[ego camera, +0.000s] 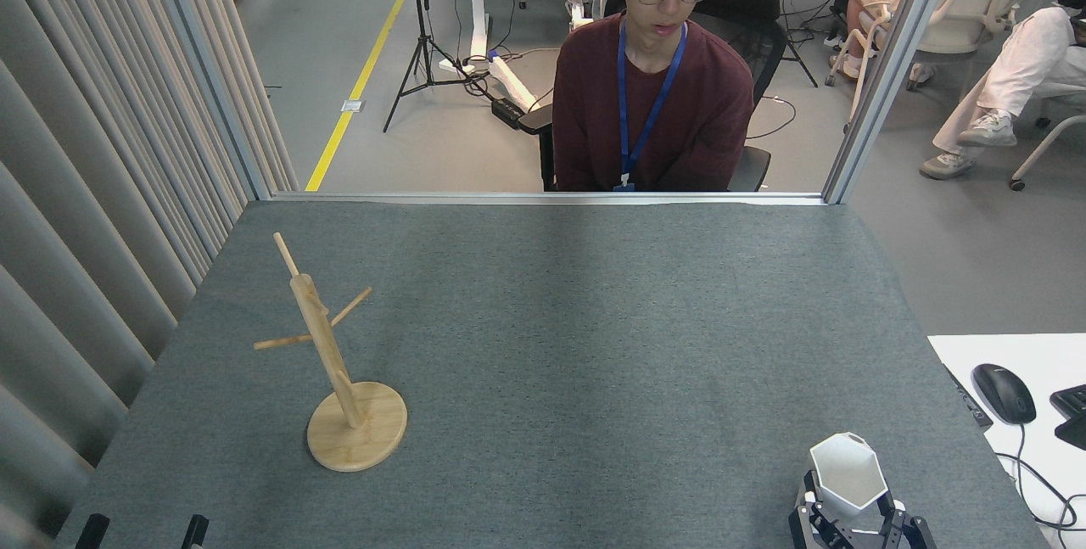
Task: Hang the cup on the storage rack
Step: 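Reach the right gripper to the white hexagonal cup and grasp it, then carry the white cup with the right gripper toward the left gripper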
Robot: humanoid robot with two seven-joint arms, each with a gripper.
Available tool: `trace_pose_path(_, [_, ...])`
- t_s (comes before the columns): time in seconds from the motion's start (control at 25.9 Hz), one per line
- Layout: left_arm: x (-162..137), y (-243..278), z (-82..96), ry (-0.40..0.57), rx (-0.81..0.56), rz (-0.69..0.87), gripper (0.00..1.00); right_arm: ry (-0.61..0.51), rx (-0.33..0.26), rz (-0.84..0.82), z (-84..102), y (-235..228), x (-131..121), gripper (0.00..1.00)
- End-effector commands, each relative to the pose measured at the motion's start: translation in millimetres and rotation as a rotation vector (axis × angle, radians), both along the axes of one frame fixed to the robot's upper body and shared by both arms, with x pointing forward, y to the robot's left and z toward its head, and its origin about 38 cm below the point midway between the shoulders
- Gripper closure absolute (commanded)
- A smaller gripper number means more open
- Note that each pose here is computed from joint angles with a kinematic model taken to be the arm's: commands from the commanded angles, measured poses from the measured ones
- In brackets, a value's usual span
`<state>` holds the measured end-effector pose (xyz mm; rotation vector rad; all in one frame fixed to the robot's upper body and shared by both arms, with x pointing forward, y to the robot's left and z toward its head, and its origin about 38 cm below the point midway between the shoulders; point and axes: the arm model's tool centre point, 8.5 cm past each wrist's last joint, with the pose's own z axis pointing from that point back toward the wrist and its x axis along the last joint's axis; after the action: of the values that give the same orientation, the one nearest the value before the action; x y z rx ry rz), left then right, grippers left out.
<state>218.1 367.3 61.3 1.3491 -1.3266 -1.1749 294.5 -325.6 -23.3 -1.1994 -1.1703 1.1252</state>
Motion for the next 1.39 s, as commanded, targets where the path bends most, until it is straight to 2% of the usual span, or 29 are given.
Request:
trace_pose_path(0.0, [2,-2,0.4,-0.007,-0.005,-0.003,0.00,-0.055,0.009,0.003,11.8,4,3,0.47])
trace_pose_path(0.12, [6,-14,-2.4,-0.003,-0.016,-0.033,0.00,-0.203,-0.010,0.021,56.9,9,11,0.48])
trace_pose_path(0.19, [13,-40,-7.9,0.005,-0.043,-0.104,0.00,-0.277,-0.010,0.035,81.8,18,15,0.50])
trace_pose_path(0.31, [27,-95,-17.4,0.039,-0.054,-0.259,0.00,-0.335,0.019,0.078,97.6,61,25,0.50])
trace_pose_path(0.39, [41,-132,-23.3,0.077,0.031,-0.358,0.00,-0.358,-0.007,0.169,105.4,109,37,0.51])
trace_pose_path(0.5, [57,-172,-33.1,0.129,0.112,-0.432,0.00,-0.366,-0.016,0.268,108.4,164,35,0.51])
trace_pose_path(0.62, [75,-206,-33.1,0.167,0.173,-0.476,0.00,-0.372,-0.026,0.346,111.0,210,30,0.51])
trace_pose_path(0.73, [78,-225,-32.3,0.166,0.239,-0.506,0.00,-0.378,-0.034,0.412,112.6,247,23,0.51])
trace_pose_path(1.0, [72,-262,-24.4,0.133,0.248,-0.561,0.00,-0.323,-0.028,0.468,89.8,285,9,0.51])
trace_pose_path(1.2, [77,-273,-17.1,0.105,0.247,-0.566,0.00,-0.326,-0.024,0.507,90.2,299,3,0.51])
trace_pose_path(1.35, [80,-276,-13.5,0.094,0.250,-0.571,0.00,-0.337,-0.052,0.538,87.5,309,-3,0.51])
